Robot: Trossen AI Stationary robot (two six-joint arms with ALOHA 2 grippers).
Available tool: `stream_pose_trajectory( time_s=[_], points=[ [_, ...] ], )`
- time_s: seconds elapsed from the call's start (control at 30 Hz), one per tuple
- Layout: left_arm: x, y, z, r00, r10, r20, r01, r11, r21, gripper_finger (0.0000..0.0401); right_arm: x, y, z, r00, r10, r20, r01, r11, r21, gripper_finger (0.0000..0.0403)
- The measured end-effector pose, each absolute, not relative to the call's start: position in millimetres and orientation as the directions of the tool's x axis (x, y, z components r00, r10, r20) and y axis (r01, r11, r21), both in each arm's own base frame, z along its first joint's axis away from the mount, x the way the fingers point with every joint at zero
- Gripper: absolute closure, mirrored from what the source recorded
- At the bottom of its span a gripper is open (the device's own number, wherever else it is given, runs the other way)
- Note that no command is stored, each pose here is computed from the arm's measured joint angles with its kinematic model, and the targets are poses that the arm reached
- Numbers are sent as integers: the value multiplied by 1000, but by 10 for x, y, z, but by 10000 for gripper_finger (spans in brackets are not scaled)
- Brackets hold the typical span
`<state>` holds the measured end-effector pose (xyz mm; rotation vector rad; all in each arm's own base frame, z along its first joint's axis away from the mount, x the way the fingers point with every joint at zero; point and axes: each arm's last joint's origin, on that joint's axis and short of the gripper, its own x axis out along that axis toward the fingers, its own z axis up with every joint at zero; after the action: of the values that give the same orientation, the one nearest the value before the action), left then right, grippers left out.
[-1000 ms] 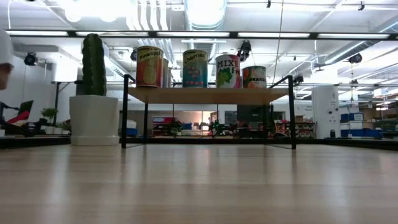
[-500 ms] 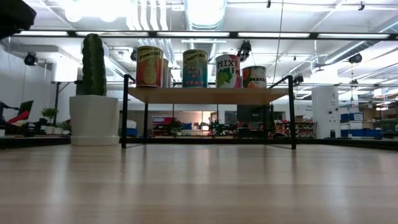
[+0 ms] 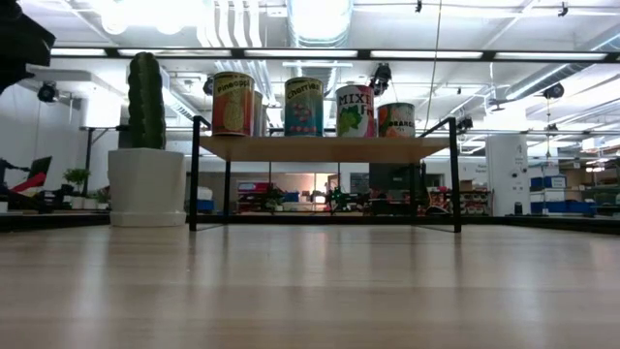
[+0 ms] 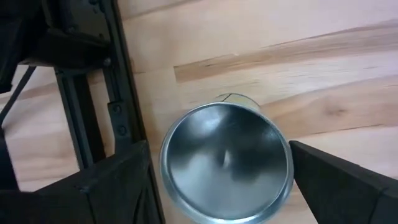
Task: Pick and place cans onto a shelf
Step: Put the large canned oranges on the shelf
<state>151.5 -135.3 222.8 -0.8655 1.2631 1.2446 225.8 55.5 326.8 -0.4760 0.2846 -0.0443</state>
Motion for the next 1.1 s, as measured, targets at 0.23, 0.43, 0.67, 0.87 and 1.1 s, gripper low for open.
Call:
stream_pose_trajectory(
  time_s=[0.23,0.43,0.67,0.87,1.1],
  points=[
    [1533,-1354,2204,-82,206,-975,-975,185,122,41,2258,555,3268,960,-108,-260,-22,891,-453,392],
    [1533,-1350,2113,-64,202,-977,-977,187,103,60,2256,554,3262,958,-109,-266,-24,892,-452,392],
    [1545,-1361,2091,-49,188,-981,-973,212,90,103,2255,554,3259,957,-109,-269,-26,892,-451,392],
    [1706,-1429,2373,69,151,-986,-940,340,-14,93,2252,553,3249,954,-110,-279,-30,891,-454,392],
    [2163,-1387,3120,383,169,-908,-765,609,-209,93,2252,553,3248,954,-110,-279,-30,891,-454,392]
  ],
)
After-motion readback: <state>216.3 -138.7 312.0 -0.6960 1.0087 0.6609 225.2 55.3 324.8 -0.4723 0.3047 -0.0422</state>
